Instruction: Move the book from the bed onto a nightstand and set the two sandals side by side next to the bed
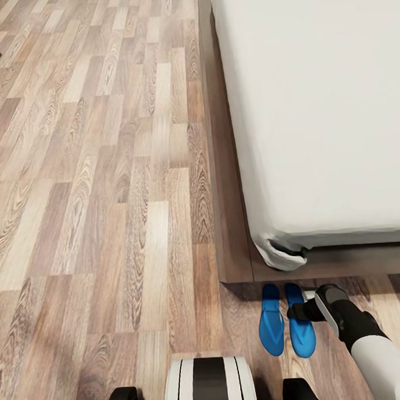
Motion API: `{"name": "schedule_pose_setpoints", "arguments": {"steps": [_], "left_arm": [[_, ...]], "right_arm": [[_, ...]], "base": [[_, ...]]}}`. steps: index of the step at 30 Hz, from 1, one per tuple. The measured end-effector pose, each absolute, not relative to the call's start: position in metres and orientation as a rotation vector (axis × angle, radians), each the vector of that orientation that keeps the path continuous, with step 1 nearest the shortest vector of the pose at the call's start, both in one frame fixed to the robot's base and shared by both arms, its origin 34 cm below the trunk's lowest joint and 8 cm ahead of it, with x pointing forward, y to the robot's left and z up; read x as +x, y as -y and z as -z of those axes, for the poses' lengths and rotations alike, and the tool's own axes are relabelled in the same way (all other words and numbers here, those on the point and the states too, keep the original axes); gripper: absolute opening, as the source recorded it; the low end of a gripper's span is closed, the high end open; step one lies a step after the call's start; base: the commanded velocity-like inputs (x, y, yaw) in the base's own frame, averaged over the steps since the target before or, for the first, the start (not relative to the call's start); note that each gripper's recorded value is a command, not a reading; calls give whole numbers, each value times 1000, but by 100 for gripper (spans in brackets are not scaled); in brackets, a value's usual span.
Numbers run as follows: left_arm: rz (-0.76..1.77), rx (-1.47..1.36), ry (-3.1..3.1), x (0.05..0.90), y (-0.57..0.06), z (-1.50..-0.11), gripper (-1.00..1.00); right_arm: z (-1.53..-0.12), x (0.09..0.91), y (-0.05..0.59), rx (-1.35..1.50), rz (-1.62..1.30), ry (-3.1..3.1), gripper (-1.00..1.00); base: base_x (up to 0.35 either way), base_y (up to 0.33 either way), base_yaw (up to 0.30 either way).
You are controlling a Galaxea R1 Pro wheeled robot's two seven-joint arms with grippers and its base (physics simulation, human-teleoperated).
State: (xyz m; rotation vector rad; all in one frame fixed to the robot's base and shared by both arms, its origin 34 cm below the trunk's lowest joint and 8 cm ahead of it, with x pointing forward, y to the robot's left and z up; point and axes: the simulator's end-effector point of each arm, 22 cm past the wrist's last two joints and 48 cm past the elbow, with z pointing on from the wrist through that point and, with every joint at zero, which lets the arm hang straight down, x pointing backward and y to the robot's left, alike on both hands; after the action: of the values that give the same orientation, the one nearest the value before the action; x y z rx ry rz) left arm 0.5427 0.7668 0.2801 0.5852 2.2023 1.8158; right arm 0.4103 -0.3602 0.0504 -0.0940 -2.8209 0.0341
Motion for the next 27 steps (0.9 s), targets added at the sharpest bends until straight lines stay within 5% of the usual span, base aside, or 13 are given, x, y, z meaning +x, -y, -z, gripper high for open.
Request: {"name": "schedule_pose_setpoints", "arguments": {"steps": [27], "left_arm": [[-1816,600,-2211,540,-767,-274,100]], "right_arm": [[-47,410,364,-146,-31,2820,-100]], "base": [[0,0,0]]}}
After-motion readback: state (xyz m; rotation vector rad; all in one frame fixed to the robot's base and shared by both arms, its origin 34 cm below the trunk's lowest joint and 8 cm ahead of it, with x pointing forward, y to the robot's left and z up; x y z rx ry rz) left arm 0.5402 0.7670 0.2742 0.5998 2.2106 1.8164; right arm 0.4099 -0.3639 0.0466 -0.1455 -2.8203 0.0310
